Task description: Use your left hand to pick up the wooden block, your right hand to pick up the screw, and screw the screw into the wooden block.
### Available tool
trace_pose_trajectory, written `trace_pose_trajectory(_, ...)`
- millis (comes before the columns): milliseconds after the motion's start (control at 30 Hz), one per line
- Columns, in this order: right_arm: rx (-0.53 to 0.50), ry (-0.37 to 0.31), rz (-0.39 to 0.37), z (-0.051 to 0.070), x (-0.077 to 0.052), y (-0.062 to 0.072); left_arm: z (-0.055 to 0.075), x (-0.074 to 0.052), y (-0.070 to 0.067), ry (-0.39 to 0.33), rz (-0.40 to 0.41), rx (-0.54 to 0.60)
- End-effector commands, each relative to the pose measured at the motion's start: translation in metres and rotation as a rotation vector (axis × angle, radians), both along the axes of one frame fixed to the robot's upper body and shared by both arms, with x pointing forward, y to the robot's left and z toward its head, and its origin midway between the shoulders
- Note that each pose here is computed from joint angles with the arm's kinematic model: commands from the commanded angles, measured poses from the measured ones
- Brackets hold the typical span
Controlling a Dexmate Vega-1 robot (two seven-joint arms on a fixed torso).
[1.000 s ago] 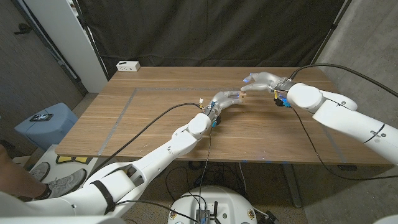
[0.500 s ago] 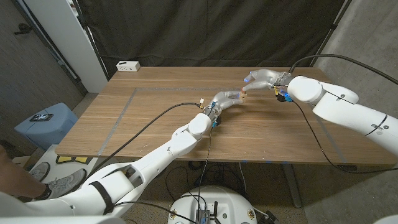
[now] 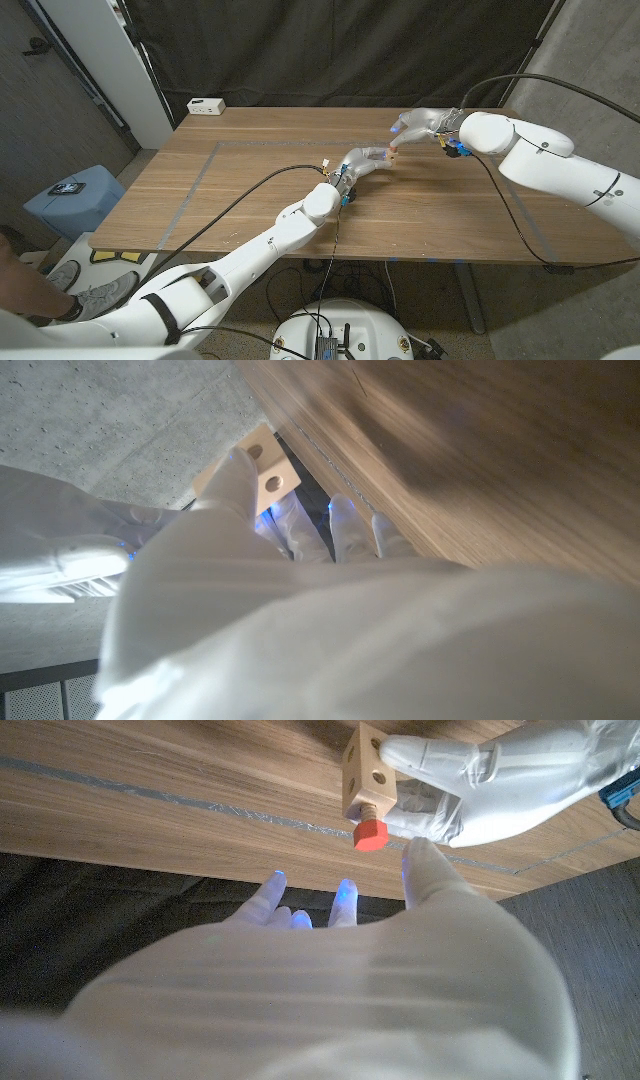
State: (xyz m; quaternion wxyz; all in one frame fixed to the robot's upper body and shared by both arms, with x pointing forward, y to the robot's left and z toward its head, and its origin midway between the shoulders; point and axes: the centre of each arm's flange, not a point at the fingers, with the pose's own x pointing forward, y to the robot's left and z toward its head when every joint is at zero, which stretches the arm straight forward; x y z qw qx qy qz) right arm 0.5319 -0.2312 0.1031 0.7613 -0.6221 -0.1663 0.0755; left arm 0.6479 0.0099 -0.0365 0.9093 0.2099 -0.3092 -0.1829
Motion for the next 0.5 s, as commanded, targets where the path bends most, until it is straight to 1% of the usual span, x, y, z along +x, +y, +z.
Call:
trace_pose_trajectory(33,-0.098,0.011,-0.04,0.0054,-0.0002,0.0152,-0.0005,-0.0009,0.0014,-0.003,0.005,0.007)
trace_pose_trajectory(267,-0.143,0.016,-0.06,0.0073,0.0024,0.0215,-0.0008,-0.0005,0.0021,-0.005,0.007,0.012)
trace_pose_trajectory(500,-0.162,0.042,-0.07,0.0094,0.0039,0.0233,-0.0008,0.0004,0.0015,-0.008,0.007,0.017)
